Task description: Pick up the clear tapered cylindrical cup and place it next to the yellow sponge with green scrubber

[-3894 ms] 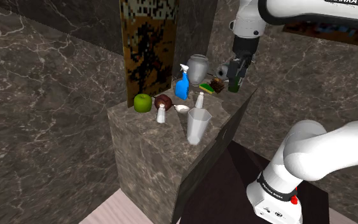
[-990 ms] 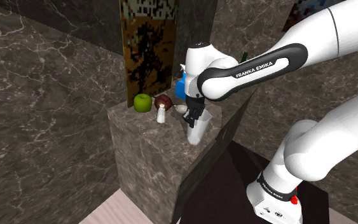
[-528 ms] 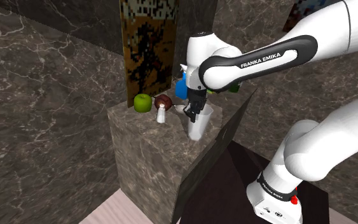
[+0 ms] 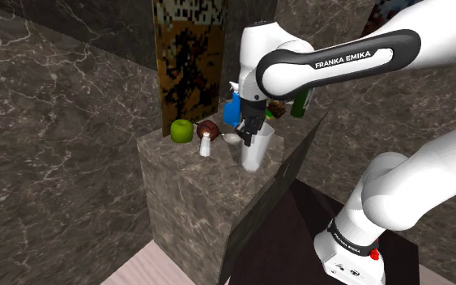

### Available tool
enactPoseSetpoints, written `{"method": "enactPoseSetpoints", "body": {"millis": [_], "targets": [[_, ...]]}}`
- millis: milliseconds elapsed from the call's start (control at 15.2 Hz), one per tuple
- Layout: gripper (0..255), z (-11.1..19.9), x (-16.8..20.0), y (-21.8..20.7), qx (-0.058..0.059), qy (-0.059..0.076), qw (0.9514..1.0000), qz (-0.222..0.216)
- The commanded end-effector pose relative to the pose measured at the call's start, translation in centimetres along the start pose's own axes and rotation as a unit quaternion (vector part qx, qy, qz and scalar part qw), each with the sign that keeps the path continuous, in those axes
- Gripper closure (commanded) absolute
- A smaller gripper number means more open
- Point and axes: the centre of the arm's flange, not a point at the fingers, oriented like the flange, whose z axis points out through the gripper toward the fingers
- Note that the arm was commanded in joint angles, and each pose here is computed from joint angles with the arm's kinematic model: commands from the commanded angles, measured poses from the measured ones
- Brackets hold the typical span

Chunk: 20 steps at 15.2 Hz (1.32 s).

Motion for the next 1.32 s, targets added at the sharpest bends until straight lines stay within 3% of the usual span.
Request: {"method": "enactPoseSetpoints", "body": {"millis": [0, 1254], "targets": [[255, -1.1, -0.1, 0.2, 0.0, 0.0, 1.0, 0.0], [255, -11.1, -0.5, 1.5, 0.0, 0.0, 1.0, 0.0]]}}
